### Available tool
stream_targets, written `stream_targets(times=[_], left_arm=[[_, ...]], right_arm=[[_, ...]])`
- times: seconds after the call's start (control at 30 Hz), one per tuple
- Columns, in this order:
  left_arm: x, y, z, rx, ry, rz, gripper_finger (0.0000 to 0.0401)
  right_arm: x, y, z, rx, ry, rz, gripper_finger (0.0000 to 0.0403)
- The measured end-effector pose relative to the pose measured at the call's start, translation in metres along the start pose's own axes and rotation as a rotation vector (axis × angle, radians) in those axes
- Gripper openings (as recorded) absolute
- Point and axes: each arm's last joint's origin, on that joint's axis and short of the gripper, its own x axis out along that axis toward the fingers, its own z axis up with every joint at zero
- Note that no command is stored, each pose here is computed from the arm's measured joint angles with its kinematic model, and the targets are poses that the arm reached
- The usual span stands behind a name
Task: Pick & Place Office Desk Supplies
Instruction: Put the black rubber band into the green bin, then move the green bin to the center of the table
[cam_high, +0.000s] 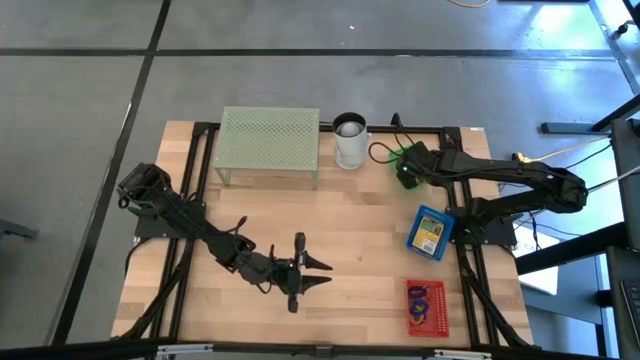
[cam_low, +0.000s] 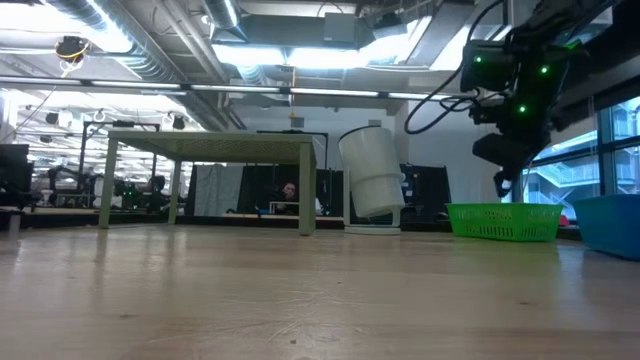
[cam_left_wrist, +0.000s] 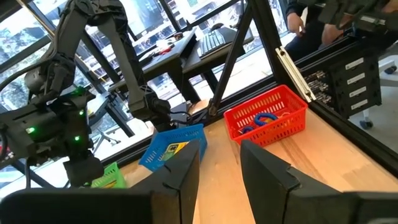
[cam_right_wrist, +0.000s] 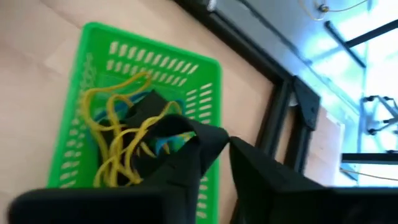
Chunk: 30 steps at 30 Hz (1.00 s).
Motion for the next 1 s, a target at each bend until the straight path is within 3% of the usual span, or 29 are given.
stream_targets(times=[0.17, 0.4, 0.63, 0.83, 1.0], left_arm=[[0.003, 0.006, -0.003, -0.002, 0.021, 0.048, 0.0109], [0.009, 0.022, -0.008, -0.018, 0.085, 0.233, 0.0108], [0.019, 0.048, -0.016, -0.149, 0.096, 0.366, 0.0106], [0.032, 0.073, -0.027, -0.250, 0.063, 0.304, 0.0109], [0.036, 0.083, -0.032, -0.293, 0.052, 0.274, 0.0107]], right_arm=[[0.000, -0.002, 0.001, -0.002, -0.027, -0.052, 0.0147], [0.000, -0.002, 0.001, -0.003, -0.031, -0.057, 0.0205], [-0.008, 0.008, -0.003, -0.093, -0.042, 0.019, 0.0203], [-0.021, 0.023, -0.010, -0.270, -0.095, 0.086, 0.0184], [-0.027, 0.034, -0.013, -0.423, -0.080, 0.278, 0.0175]])
